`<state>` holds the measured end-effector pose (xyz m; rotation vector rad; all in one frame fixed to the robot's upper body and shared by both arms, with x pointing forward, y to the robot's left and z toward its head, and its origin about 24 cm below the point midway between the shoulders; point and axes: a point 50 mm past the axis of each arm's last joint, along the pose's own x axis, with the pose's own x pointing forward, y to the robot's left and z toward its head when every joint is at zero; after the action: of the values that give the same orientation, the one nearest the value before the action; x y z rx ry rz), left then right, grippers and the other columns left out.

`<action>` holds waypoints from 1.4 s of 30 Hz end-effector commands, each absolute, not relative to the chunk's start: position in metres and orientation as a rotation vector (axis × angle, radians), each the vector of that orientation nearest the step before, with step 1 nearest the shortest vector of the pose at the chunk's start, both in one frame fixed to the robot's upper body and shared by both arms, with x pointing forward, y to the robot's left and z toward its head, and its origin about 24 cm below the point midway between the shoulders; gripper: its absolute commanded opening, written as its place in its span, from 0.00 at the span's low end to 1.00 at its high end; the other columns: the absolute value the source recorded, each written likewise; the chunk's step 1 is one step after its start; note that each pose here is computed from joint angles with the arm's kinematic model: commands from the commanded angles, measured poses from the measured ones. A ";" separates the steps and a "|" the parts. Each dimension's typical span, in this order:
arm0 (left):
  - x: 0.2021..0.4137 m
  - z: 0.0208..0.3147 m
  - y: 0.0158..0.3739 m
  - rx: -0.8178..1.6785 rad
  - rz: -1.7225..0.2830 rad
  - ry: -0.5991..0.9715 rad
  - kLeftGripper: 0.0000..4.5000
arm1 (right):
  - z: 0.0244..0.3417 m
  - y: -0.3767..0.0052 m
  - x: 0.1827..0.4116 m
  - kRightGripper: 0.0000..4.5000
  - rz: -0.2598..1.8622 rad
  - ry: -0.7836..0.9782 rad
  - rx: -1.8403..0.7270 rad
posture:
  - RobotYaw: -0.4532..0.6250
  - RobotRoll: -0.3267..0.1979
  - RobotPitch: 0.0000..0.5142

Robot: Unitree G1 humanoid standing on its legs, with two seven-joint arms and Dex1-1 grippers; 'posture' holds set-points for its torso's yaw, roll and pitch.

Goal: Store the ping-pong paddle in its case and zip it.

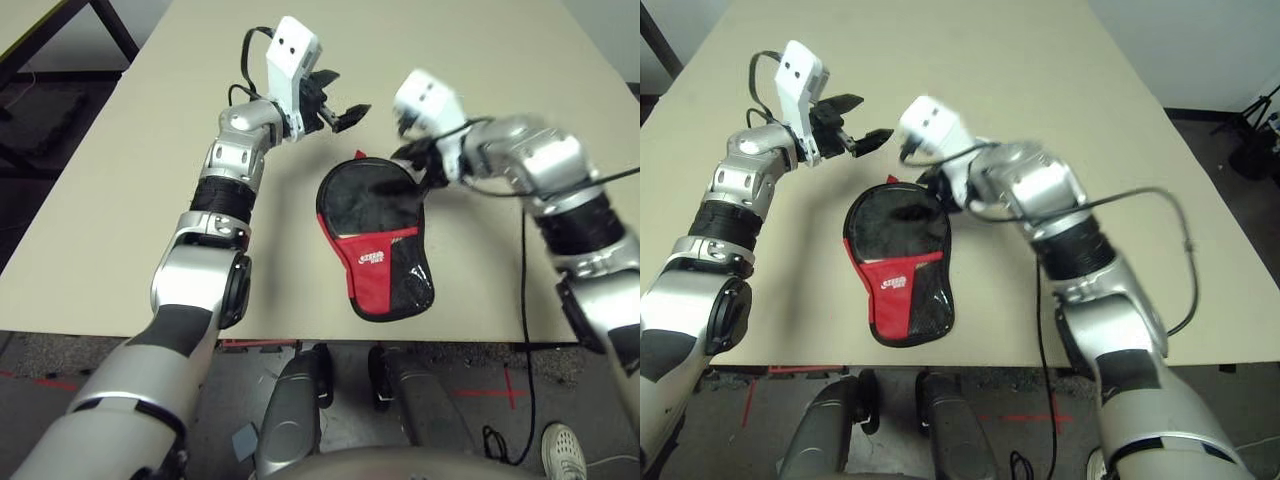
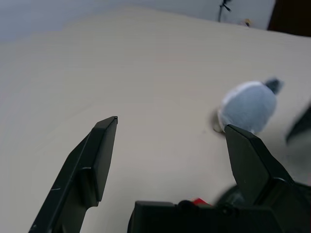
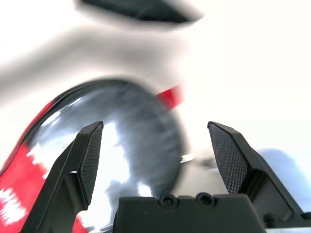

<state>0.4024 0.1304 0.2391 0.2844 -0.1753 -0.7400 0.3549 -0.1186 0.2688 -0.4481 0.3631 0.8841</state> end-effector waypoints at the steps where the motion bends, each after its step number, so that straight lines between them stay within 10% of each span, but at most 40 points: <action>1: 0.400 0.227 0.127 0.262 -0.767 -0.129 1.00 | 0.286 -0.134 0.371 1.00 0.773 0.286 -0.434 | 0.33 0.62 0.32; 15: 0.367 0.179 0.097 0.312 -1.058 0.105 1.00 | 0.236 -0.155 0.419 1.00 0.516 0.337 -0.403 | 0.34 0.62 0.31; 37: 0.362 0.173 0.130 0.186 -0.805 0.106 1.00 | 0.193 -0.174 0.421 1.00 0.430 0.448 -0.427 | 0.38 0.62 0.31; 42: 0.362 0.171 0.132 0.182 -0.796 0.115 1.00 | 0.186 -0.174 0.420 0.66 0.425 0.469 -0.425 | 0.38 0.62 0.31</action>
<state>0.3623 0.1275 0.1777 0.1929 0.0827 -0.8053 0.4217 -0.1727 0.1999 -0.4359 0.4249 0.4265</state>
